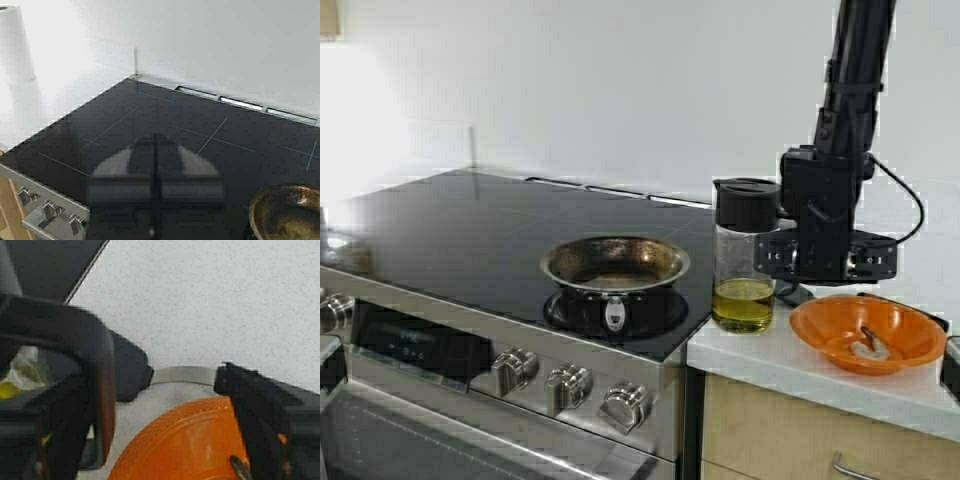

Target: Add oil to the pan and cook the shrimp and serve it

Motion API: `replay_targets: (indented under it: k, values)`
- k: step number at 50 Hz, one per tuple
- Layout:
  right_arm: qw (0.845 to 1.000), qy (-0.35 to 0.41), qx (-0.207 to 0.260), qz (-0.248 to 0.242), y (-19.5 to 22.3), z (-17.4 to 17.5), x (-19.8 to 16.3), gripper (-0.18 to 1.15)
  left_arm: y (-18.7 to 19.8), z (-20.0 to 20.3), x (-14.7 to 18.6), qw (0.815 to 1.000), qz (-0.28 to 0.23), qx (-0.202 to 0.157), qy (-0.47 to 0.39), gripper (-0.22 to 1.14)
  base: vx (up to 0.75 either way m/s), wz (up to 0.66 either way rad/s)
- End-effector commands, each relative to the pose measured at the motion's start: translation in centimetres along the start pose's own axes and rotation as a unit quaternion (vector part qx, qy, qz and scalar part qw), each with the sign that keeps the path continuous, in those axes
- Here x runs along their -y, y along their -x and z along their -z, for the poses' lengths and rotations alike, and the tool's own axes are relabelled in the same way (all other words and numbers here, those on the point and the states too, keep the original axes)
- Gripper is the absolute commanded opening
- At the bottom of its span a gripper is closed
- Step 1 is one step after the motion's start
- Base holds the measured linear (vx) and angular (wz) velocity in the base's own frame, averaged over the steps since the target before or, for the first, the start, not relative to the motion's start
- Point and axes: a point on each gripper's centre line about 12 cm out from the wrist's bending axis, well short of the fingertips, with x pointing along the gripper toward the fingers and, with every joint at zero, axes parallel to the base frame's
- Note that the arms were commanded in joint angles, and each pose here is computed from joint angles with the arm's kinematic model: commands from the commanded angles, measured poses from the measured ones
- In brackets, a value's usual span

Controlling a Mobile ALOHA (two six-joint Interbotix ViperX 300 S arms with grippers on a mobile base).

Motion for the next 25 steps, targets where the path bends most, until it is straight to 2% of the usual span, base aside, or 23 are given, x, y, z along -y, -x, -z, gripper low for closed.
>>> replay_targets:
  k: [1, 25]
  values:
    - [1.0, -0.01, 0.011, 0.008, -0.11, -0.86, -0.13, 1.02, -0.13, -0.28, -0.01, 1.0, 0.0, 0.004, 0.001, 0.02, 0.0, 0.0]
    - [1.0, 0.0, 0.007, 0.023, -0.4, -0.3, 0.13, 1.02, -0.1, -0.13, -0.01, 1.0, 0.0, 0.002, 0.001, 0.02, 0.0, 0.01]
